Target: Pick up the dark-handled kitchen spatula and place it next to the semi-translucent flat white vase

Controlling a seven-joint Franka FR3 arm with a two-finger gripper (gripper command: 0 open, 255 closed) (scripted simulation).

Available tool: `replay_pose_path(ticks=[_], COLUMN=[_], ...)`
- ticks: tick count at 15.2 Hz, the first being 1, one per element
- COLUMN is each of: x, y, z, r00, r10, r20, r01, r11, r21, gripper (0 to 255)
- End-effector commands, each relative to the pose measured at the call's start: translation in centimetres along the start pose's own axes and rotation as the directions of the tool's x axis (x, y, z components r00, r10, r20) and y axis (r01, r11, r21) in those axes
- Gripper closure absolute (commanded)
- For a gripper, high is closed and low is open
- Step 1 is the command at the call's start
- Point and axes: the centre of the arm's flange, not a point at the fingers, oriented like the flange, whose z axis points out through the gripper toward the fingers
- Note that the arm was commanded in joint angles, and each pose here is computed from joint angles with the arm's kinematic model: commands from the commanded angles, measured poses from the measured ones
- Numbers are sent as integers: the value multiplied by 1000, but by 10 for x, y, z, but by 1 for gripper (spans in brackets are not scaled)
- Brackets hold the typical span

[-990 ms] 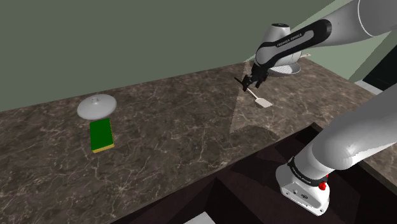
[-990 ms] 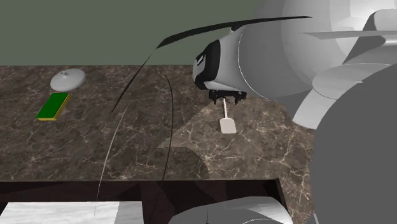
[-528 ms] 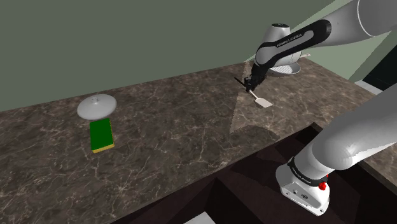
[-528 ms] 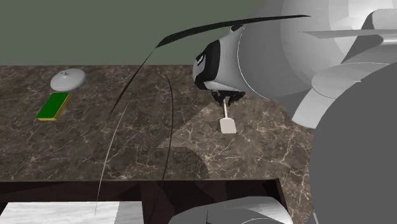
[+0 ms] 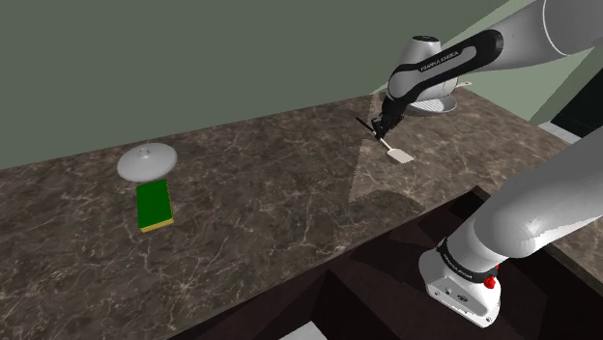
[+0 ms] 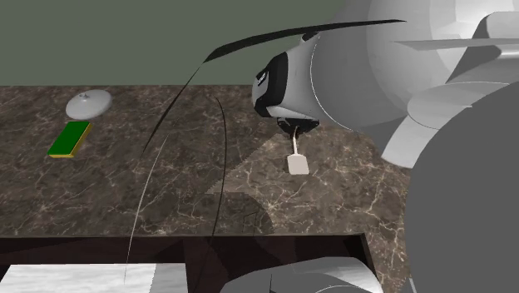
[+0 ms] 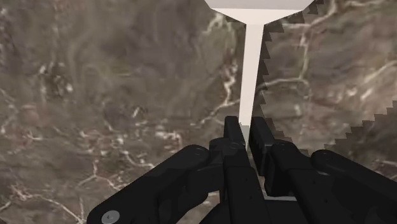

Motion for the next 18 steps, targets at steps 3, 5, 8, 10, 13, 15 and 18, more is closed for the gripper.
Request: replay_pose_path(ticks=[3, 5, 8, 10, 13, 15, 18], x=[1, 2, 3, 3, 5, 5, 6], y=[0, 0, 0, 0, 0, 0, 0], z=[-16, -26, -42, -53, -68, -79, -95], r00=[1000, 1000, 1000, 1000, 1000, 1000, 1000], r10=[0, 0, 0, 0, 0, 0, 0], r20=[0, 0, 0, 0, 0, 0, 0], r01=[0, 0, 0, 0, 0, 0, 0], r11=[1000, 1000, 1000, 1000, 1000, 1000, 1000], r21=[0, 0, 0, 0, 0, 0, 0], gripper=[255, 255, 255, 255, 255, 255, 255])
